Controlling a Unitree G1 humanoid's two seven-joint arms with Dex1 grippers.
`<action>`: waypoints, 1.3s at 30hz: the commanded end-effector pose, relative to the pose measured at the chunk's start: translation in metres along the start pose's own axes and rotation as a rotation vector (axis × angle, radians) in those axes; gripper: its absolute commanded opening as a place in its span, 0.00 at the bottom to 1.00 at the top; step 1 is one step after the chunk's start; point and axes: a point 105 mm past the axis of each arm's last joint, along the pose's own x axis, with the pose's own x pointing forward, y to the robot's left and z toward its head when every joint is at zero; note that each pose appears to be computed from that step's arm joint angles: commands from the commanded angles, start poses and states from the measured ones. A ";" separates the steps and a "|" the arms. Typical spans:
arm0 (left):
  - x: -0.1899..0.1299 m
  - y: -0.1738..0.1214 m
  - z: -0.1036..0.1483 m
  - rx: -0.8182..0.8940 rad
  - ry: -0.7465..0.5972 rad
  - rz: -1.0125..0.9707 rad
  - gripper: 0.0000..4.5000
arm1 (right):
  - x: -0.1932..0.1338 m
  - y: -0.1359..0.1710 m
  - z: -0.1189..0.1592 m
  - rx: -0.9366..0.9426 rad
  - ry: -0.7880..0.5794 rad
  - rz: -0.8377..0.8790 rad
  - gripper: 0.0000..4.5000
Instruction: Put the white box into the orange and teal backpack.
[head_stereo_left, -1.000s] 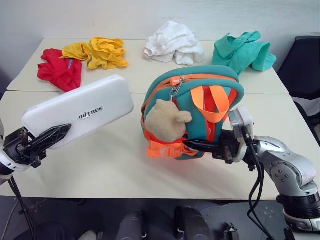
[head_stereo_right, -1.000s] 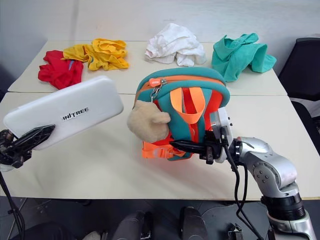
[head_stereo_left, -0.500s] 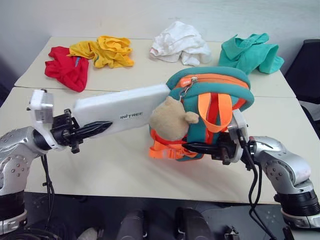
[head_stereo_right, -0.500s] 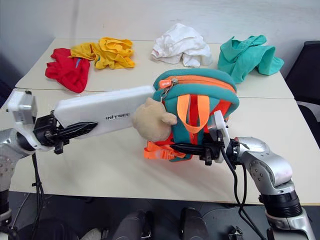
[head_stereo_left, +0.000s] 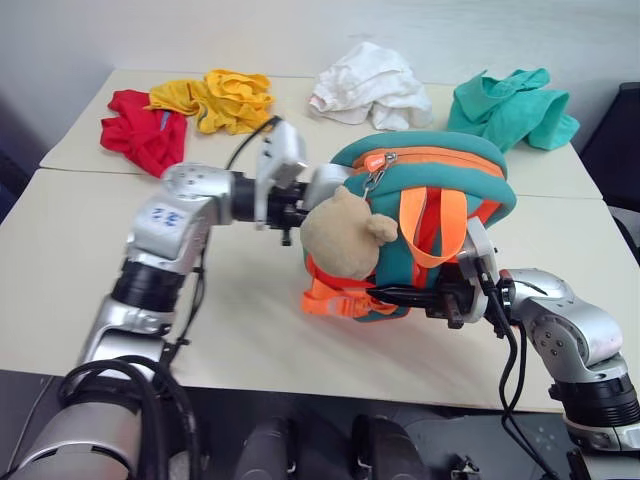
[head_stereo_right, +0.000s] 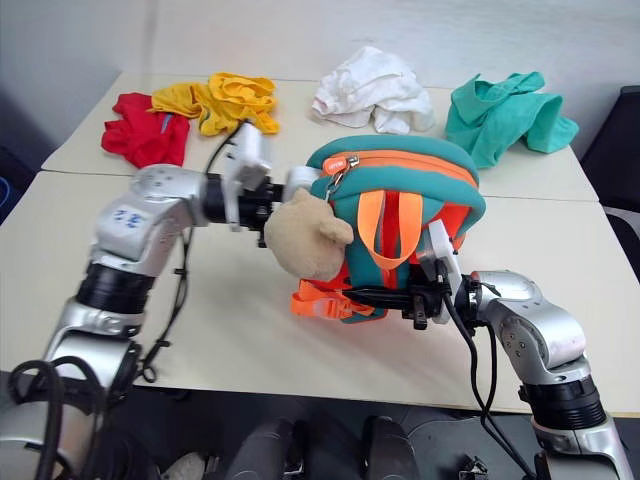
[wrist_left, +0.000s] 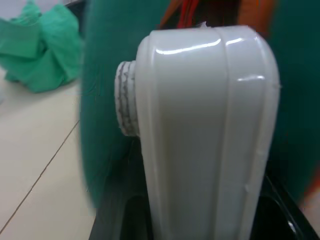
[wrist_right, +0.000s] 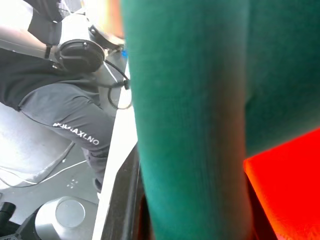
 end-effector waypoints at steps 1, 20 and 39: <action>-0.003 0.008 0.005 0.031 -0.037 0.045 0.45 | 0.001 0.003 0.006 -0.042 -0.007 -0.001 0.07; -0.105 -0.064 0.018 0.111 -0.055 -0.090 0.92 | -0.001 -0.021 -0.007 -0.047 0.074 -0.194 0.07; -0.065 -0.062 0.025 0.135 -0.210 0.054 0.27 | 0.002 -0.028 -0.012 -0.054 0.058 -0.221 0.07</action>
